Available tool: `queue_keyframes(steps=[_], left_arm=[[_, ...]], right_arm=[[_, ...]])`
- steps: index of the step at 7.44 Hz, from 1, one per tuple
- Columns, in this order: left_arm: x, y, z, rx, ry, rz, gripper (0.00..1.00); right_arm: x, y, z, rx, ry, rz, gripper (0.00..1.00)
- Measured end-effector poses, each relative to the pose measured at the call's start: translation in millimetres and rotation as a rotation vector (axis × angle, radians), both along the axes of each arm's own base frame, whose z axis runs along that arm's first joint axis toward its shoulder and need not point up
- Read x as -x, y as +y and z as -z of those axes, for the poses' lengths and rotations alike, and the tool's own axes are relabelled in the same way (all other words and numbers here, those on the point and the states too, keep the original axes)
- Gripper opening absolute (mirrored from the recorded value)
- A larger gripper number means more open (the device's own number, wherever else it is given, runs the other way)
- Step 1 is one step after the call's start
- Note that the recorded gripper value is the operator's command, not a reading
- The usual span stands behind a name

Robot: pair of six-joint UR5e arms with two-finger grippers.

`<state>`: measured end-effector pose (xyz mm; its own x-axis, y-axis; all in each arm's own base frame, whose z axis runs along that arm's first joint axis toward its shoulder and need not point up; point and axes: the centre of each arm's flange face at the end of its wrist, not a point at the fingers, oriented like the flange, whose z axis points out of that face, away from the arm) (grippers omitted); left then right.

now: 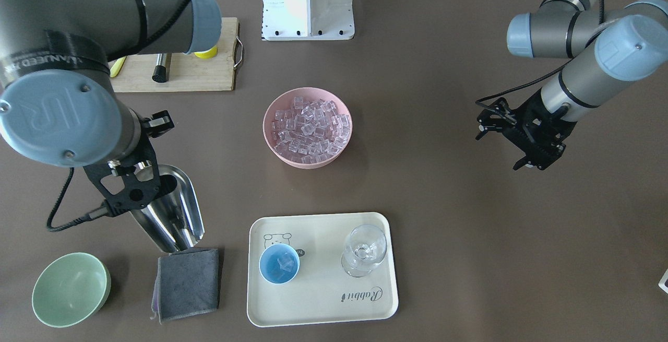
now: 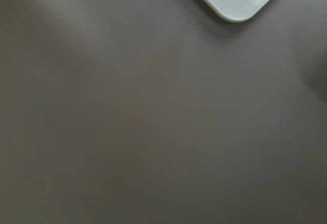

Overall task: Put ice in cup with scoop
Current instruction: 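Carry the empty scoop back toward its spot on the table while the left arm retracts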

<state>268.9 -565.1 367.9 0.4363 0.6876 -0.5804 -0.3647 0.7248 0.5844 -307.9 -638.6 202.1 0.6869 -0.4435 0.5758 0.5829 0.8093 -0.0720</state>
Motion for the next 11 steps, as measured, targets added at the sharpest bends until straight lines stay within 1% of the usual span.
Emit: queue_keyframes(steps=[1,2,3,4,5,6,7,8,9,10,11], left_arm=[[27,11,-28,0.061,-0.008,0.009,0.98],[54,23,-60,0.132,-0.015,0.023,0.98],[90,29,-94,0.222,-0.041,0.07,0.98],[124,31,-119,0.331,-0.082,0.125,0.98],[164,30,-139,0.444,-0.131,0.201,0.98],[206,31,-157,0.517,-0.192,0.288,0.98],[250,41,-183,0.577,-0.244,0.373,0.98],[292,58,-212,0.632,-0.269,0.446,0.98],[317,71,-242,0.642,-0.276,0.462,0.98],[334,81,-269,0.613,-0.275,0.439,0.98],[343,88,-288,0.611,-0.274,0.43,0.98]], right_arm=[[-29,24,-28,-0.012,-0.007,-0.022,0.0],[-52,49,-54,-0.012,-0.003,-0.055,0.0],[-72,77,-83,0.004,0.011,-0.097,0.0],[-87,103,-114,0.019,0.022,-0.14,0.0],[-99,128,-146,0.044,0.023,-0.197,0.0],[-104,145,-175,0.085,0.007,-0.26,0.0],[-103,155,-197,0.125,-0.008,-0.323,0.0],[-98,159,-219,0.158,-0.025,-0.379,0.0],[-91,162,-240,0.174,-0.039,-0.426,0.0],[-79,168,-262,0.184,-0.051,-0.461,0.0],[-67,177,-281,0.188,-0.059,-0.476,0.0]])
